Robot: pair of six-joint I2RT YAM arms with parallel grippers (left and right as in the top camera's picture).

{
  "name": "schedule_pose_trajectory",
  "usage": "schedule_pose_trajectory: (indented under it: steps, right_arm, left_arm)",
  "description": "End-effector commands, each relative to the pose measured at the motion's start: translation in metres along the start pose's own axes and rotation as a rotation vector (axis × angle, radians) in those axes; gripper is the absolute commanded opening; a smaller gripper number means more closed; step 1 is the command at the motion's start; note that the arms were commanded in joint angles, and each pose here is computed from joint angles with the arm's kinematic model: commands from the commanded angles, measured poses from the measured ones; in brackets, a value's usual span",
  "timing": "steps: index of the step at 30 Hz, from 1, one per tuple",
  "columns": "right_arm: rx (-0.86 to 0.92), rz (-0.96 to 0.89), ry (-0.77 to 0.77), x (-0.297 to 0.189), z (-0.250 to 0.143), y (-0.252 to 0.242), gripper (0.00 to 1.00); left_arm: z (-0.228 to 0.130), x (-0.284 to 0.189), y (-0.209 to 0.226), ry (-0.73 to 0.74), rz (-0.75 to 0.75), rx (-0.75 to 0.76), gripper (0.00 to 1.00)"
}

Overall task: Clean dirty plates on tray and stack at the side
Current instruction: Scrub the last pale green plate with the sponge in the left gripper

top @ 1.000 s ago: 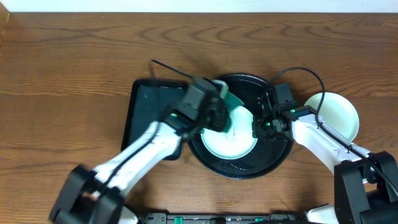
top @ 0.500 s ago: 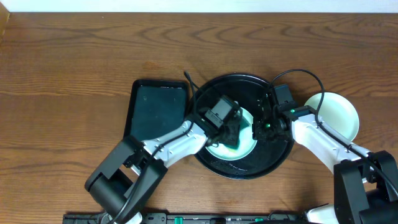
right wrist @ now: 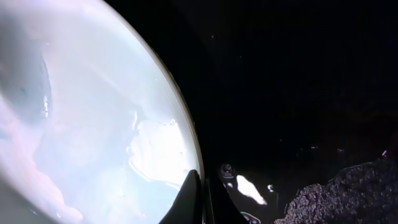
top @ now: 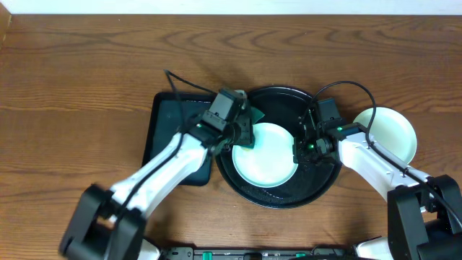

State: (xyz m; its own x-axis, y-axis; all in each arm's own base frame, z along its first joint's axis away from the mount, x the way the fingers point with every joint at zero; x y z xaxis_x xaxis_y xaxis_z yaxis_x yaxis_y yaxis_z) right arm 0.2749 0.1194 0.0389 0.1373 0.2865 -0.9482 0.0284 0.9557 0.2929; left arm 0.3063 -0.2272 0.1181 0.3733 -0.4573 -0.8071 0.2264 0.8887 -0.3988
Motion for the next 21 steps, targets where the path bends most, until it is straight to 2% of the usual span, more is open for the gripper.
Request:
schedule_pose_trajectory:
  steps: [1,4,12,16,19,21]
  right_arm:
    - [-0.005,-0.009,0.003,0.001,-0.001,0.0,0.01]
    - [-0.004,-0.011,0.003,0.001,-0.001,-0.001,0.01]
    - [-0.004,-0.011,0.004,0.001,-0.001,-0.001,0.01]
    - [-0.003,-0.013,0.01,0.001,-0.002,-0.001,0.01]
    - [-0.003,-0.013,0.009,0.001,-0.002,-0.001,0.01]
    - [0.0,-0.019,0.007,0.001,-0.002,-0.002,0.01]
  left_arm:
    - [0.0,-0.016,-0.017,-0.01,-0.068,0.038,0.07]
    - [-0.003,-0.009,-0.018,0.0,-0.064,0.047,0.07]
    - [-0.04,0.049,-0.028,0.118,-0.057,0.104,0.08]
    - [-0.054,0.072,-0.006,0.17,0.036,0.093,0.08]
    - [-0.046,0.07,0.02,0.146,0.144,0.071,0.08]
    - [-0.034,0.062,0.032,0.126,0.161,0.037,0.08]
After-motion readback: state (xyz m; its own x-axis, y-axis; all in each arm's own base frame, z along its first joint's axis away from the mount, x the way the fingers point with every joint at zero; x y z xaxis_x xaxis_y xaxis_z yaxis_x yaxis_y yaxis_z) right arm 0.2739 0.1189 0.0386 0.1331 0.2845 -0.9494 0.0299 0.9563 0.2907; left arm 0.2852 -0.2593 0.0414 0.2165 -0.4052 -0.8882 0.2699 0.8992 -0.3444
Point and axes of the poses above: each gripper's point midway between its finger pads, its own x axis out along the fingers, its own y axis along the line the jaws close on, z = x × y, the point moved 3 cm from there along -x, back along the fingers, and after that the axes turned 3 degrees about x, right-handed, at the moved point
